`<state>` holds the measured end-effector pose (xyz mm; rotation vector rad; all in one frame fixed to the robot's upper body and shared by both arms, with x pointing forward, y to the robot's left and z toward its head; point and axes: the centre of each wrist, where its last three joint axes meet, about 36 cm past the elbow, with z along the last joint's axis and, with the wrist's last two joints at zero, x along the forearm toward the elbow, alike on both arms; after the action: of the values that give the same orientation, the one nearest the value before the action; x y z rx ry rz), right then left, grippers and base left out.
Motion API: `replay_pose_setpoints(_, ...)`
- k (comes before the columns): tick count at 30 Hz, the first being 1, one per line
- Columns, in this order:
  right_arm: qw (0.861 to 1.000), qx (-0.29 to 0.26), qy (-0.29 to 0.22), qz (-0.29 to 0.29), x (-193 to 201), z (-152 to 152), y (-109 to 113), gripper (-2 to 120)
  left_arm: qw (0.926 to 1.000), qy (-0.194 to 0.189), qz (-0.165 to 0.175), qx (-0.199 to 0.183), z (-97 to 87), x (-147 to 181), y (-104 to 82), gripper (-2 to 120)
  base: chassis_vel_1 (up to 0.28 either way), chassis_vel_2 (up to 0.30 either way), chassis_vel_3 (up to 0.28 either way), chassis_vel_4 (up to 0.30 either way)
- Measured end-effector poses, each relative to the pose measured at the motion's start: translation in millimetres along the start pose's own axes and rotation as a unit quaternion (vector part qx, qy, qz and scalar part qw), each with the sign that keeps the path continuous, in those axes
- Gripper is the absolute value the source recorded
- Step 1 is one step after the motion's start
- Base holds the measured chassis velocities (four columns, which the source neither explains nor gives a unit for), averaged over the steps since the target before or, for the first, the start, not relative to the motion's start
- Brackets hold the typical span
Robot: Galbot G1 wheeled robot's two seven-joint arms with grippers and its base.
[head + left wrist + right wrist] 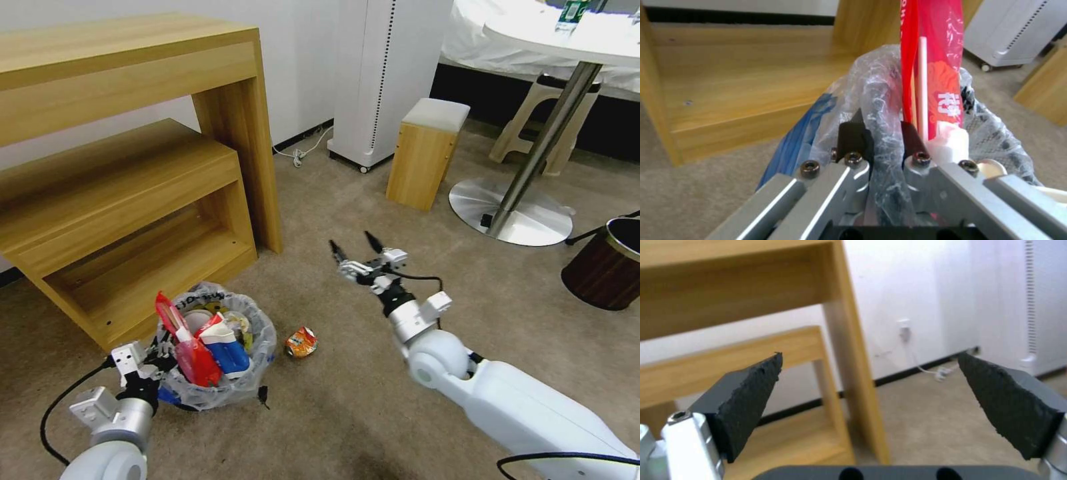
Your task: Pick up the trash bin and place the garbage on the floor into it.
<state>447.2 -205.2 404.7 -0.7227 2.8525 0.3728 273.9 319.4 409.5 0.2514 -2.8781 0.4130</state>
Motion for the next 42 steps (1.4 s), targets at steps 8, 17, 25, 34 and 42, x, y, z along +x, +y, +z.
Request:
replay_pose_setpoints(8, 0.998, 0.013, 0.031, 0.045, 21, 28, -15, 100, 0.9997, -0.006, -0.021, -0.009, -7.9, 9, 17.4, 3, 0.0, 0.0, 0.0, 0.0)
replay_pose_setpoints(17, 0.99, 0.008, 0.104, 0.097, 41, 75, -20, 100, 0.9995, -0.014, -0.022, -0.016, -18.5, 22, 21.5, 3, 0.0, 0.0, 0.0, 0.0)
replay_pose_setpoints(25, 0.974, 0.011, 0.201, 0.105, 53, 118, -2, 100, 0.9997, -0.019, -0.01, -0.011, -20.5, 21, 12.2, 3, 0.0, 0.0, 0.0, 0.0)
replay_pose_setpoints(34, 0.965, -0.02, 0.255, 0.058, 34, 137, 15, 100, 0.9998, -0.014, -0.015, -0.008, -14.4, 23, 10.2, 3, 0.0, 0.0, 0.0, 0.0)
replay_pose_setpoints(42, 0.951, 0.029, 0.299, 0.069, 14, 164, 14, 100, 0.9996, -0.018, -0.021, -0.006, -11.7, 28, 7.2, 3, 0.0, 0.0, 0.0, 0.0)
